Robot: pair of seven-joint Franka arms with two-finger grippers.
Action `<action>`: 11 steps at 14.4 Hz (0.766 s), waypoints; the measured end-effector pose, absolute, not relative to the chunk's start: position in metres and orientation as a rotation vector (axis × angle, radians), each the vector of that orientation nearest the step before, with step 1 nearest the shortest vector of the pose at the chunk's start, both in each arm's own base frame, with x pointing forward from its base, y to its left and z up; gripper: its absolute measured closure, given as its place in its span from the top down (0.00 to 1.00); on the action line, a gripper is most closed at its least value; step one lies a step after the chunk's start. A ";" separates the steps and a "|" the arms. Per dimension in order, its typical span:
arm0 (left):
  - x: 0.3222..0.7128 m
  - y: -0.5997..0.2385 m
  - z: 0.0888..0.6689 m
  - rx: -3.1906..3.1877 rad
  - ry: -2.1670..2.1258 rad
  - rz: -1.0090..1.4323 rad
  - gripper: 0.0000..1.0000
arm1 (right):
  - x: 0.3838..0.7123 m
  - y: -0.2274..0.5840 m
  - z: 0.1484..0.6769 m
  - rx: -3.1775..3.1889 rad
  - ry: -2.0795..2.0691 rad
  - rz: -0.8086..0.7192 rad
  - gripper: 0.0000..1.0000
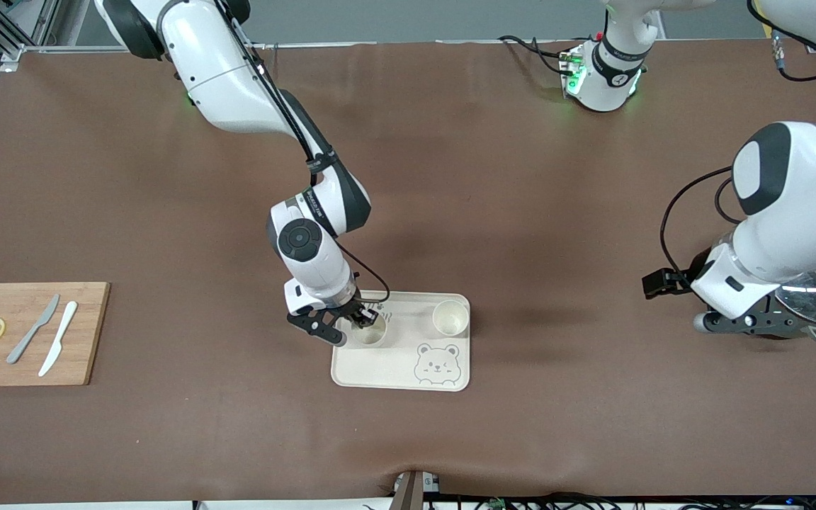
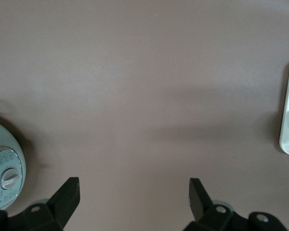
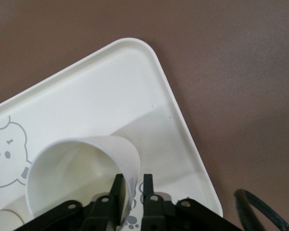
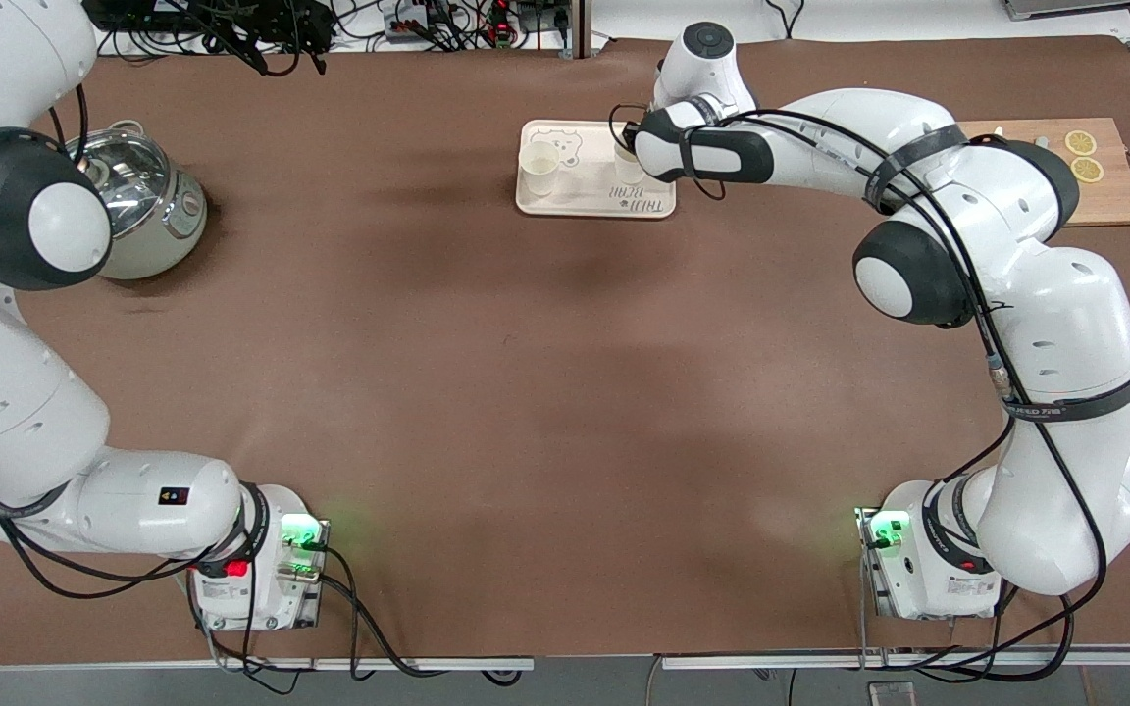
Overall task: Place white IKEA cup upright on tray with both arms
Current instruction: 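Open the left gripper and withdraw it while the right gripper lowers its cup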
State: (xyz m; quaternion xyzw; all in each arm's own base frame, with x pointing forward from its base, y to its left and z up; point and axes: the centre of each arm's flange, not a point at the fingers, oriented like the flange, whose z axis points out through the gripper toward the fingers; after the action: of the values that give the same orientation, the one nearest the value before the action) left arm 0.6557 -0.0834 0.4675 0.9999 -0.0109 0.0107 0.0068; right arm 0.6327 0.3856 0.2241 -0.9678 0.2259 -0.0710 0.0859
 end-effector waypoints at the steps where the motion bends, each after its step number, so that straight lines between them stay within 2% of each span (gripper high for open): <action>1: 0.652 -0.084 0.475 3.127 -0.035 0.048 1.00 | 0.633 0.386 0.224 -2.884 0.674 -0.212 0.41; 6: 0.625 -0.083 0.515 3.130 -0.036 0.118 1.00 | 0.633 0.385 0.224 -2.894 0.663 -0.225 0.92; 7: 0.620 -0.082 0.523 3.130 -0.036 0.134 1.00 | 0.633 0.385 0.224 -2.905 0.649 -0.238 1.00; 11: 0.602 -0.077 0.556 3.133 -0.030 0.167 1.00 | 0.635 0.384 0.226 -2.917 0.633 -0.259 1.00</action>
State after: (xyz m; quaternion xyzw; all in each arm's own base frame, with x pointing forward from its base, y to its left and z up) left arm 0.6016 -0.0774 0.5561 0.9985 -0.0094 0.0534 0.0018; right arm 0.6347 0.3844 0.2258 -0.9710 0.2108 -0.0861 0.0727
